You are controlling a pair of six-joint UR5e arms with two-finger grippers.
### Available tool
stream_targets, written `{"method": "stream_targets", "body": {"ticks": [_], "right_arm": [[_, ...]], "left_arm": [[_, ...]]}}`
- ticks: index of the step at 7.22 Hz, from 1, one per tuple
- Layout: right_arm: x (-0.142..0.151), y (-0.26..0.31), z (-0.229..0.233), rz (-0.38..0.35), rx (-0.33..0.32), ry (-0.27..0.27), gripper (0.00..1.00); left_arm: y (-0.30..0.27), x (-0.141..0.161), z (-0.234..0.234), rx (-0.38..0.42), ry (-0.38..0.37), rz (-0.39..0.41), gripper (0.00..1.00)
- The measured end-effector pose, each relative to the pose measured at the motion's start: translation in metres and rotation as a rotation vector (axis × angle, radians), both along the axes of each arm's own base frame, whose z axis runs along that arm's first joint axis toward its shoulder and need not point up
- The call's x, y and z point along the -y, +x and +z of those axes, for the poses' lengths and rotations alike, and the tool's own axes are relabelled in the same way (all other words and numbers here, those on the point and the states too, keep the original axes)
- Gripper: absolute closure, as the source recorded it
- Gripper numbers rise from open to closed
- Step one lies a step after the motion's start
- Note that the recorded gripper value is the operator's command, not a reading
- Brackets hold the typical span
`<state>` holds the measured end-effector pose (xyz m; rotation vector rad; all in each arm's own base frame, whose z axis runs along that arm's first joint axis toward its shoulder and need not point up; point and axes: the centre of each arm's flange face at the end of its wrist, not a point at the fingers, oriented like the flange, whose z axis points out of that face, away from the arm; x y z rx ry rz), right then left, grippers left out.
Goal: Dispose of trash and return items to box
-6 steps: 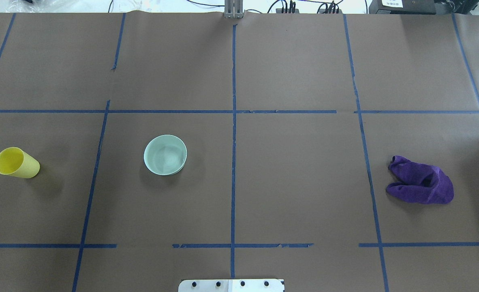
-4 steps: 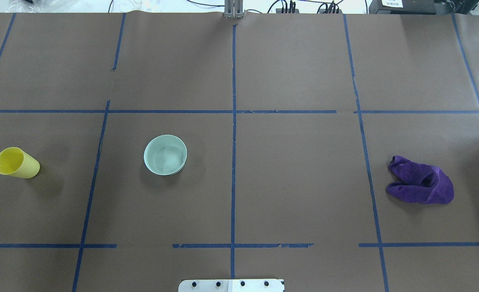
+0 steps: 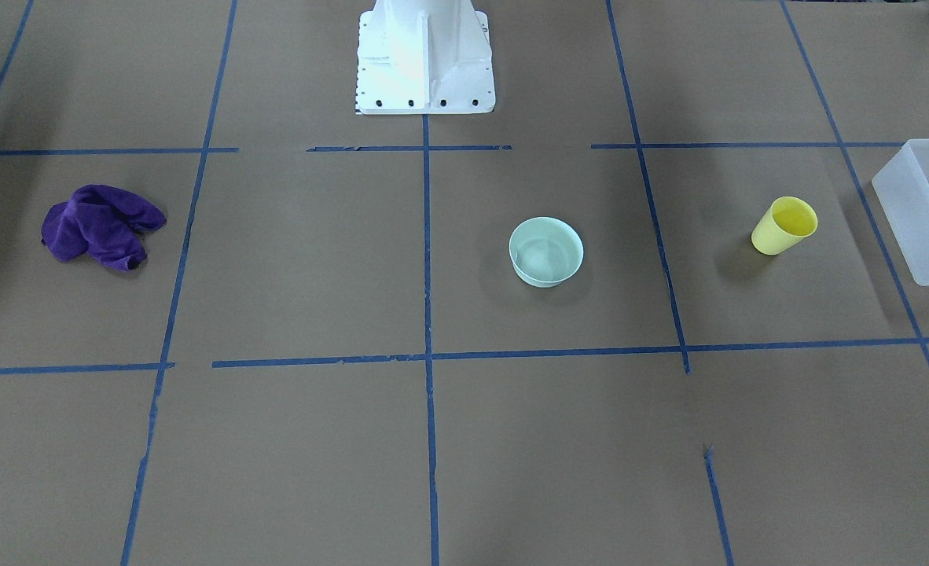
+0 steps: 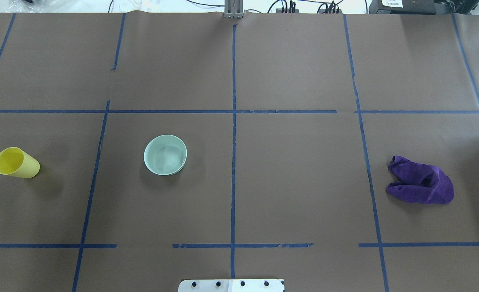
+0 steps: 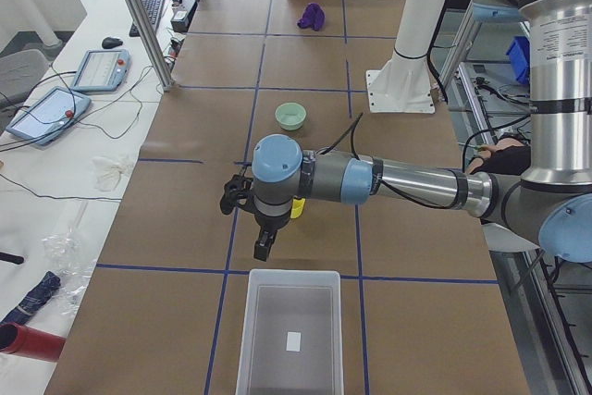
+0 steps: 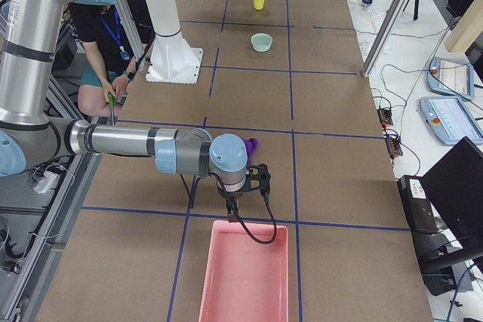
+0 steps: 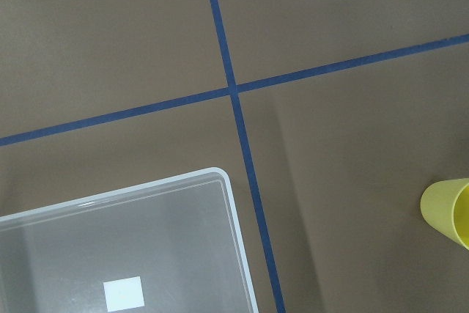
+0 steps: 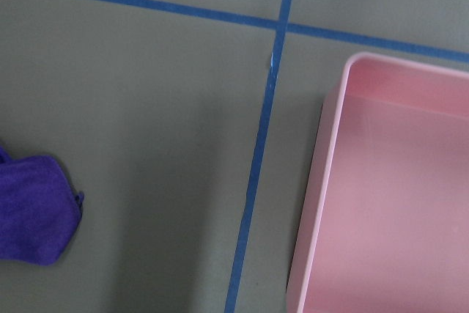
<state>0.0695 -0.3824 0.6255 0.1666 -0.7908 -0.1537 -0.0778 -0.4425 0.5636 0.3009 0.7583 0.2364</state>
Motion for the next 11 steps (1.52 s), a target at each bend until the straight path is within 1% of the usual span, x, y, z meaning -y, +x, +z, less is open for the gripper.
{"method": "stream_targets", "body": {"ticks": [1,2,3,4,5,6,7,8,9,10,11], "right_arm": [[0.01,0.0,-0.012,0.002,-0.005,0.071,0.0],[0.02,0.001,-0.025,0.008,-0.005,0.129,0.0],[0.027,0.001,-0.032,0.018,0.0,0.156,0.0],[0.031,0.0,-0.036,0.028,0.007,0.161,0.0],[0.032,0.0,-0.038,0.039,0.013,0.157,0.0],[0.032,0.001,-0.038,0.045,0.016,0.152,0.0],[0.033,0.001,-0.037,0.048,0.017,0.147,0.0],[0.033,0.0,-0.036,0.049,0.023,0.143,0.0],[0.032,0.0,-0.036,0.048,0.032,0.14,0.0],[0.031,-0.001,-0.035,0.047,0.037,0.137,0.0],[0.031,-0.001,-0.034,0.047,0.039,0.135,0.0]], "left_arm": [[0.005,0.006,-0.015,0.0,0.119,0.012,0.0],[0.008,0.009,-0.028,0.001,0.27,0.014,0.0],[0.008,0.007,-0.036,0.002,0.42,0.013,0.0],[0.009,0.005,-0.041,-0.006,0.531,0.009,0.0],[0.011,0.003,-0.048,-0.048,0.575,-0.015,0.0],[0.016,0.0,-0.059,-0.119,0.572,-0.06,0.0],[0.028,-0.001,-0.067,-0.168,0.571,-0.078,0.0],[0.052,0.001,-0.074,-0.199,0.553,-0.08,0.0],[0.089,0.004,-0.078,-0.235,0.483,-0.095,0.0],[0.13,0.007,-0.075,-0.243,0.403,-0.132,0.0],[0.159,0.003,-0.062,-0.216,0.346,-0.173,0.12]]}}
